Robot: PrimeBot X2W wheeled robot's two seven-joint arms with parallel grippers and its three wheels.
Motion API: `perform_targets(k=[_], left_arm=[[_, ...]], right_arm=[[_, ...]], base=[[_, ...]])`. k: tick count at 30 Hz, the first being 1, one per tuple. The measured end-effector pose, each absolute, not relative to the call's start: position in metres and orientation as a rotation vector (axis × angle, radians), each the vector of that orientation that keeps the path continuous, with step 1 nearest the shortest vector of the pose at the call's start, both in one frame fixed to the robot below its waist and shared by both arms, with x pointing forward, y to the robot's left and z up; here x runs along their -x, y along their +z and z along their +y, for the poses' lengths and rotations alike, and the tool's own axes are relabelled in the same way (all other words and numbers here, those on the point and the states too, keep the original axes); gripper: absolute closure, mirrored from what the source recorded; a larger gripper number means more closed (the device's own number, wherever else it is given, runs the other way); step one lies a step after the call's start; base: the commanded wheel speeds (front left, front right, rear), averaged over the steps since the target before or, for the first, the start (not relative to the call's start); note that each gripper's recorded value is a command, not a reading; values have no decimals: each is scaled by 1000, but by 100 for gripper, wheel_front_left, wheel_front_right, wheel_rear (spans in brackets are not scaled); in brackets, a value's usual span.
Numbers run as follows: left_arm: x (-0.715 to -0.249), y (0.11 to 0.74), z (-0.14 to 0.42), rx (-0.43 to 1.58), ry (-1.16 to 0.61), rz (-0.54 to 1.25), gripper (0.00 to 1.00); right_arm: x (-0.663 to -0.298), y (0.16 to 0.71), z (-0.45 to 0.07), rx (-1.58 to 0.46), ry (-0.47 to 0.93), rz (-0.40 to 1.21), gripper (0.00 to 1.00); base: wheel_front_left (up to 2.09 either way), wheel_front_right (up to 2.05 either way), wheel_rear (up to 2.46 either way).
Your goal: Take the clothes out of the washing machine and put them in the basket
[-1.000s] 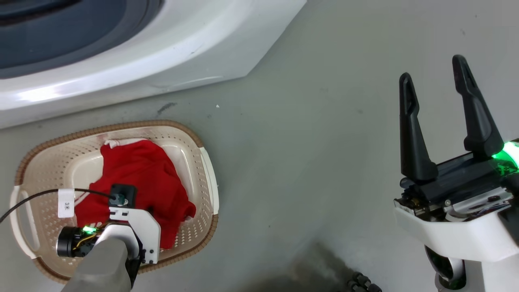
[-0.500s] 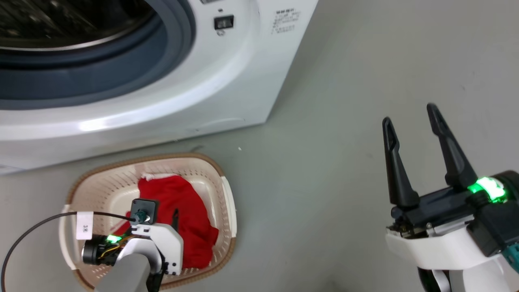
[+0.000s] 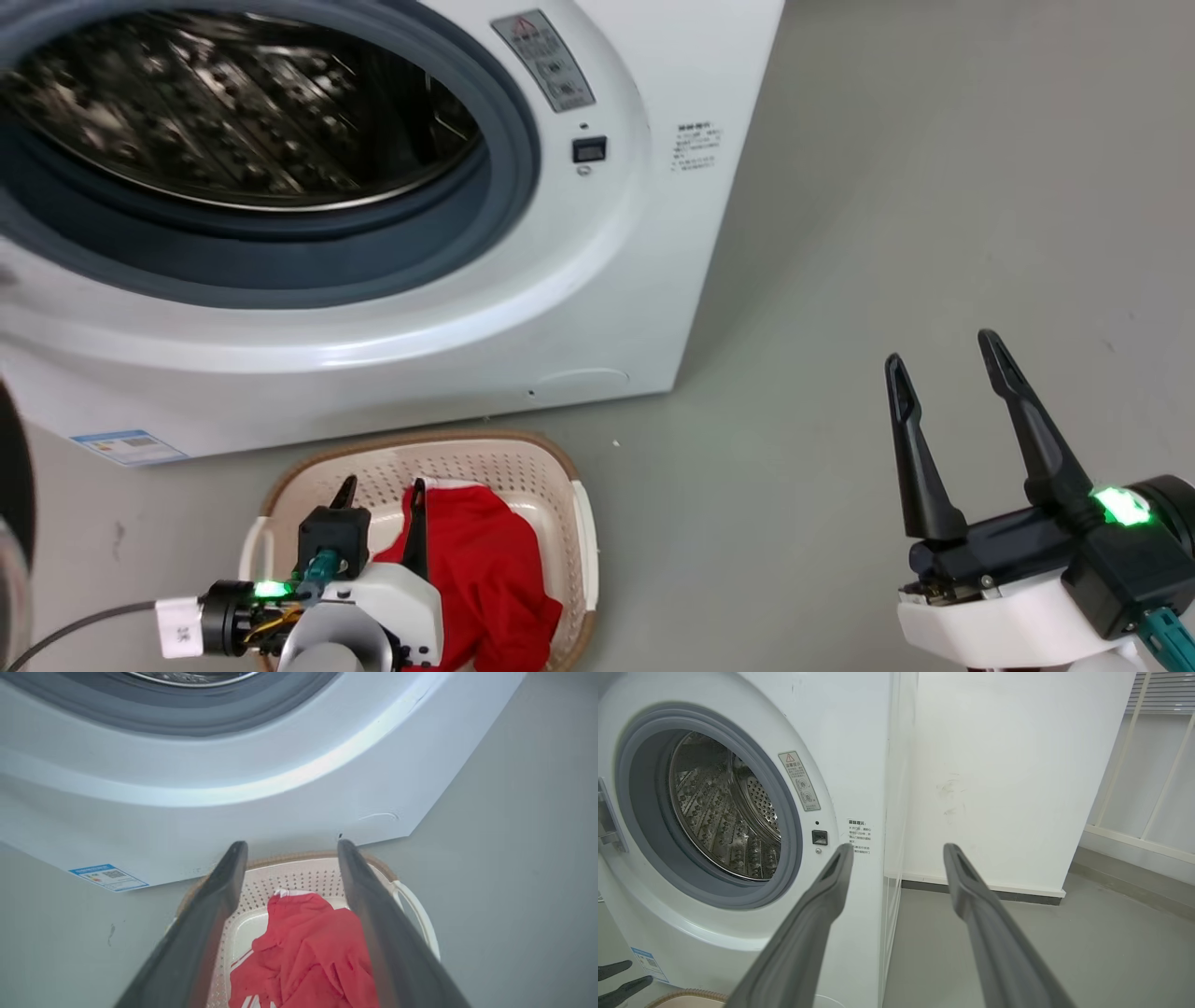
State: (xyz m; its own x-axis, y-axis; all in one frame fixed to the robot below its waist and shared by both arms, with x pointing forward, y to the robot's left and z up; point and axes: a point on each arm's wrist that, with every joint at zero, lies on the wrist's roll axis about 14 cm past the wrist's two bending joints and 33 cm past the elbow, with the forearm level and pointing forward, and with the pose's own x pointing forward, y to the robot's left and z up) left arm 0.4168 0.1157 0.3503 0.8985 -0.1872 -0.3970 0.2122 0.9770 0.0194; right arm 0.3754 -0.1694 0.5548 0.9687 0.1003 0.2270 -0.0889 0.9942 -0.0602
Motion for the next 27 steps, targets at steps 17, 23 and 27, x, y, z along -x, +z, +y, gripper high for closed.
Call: perform_targets(k=[17,23,27], left_arm=[[-400,472,143,-53,-53,15,0],[-386,498,155,-44,1,-61,0],[-373,512,162,-44,29,-104,0]], right_arm=[[-354,572,-157,41,132,-287,0],[-345,575,-155,38,138,-294,0],[-339,576,-156,30,136,-297,0]], base=[[0,0,0],[0,0,0],[0,0,0]])
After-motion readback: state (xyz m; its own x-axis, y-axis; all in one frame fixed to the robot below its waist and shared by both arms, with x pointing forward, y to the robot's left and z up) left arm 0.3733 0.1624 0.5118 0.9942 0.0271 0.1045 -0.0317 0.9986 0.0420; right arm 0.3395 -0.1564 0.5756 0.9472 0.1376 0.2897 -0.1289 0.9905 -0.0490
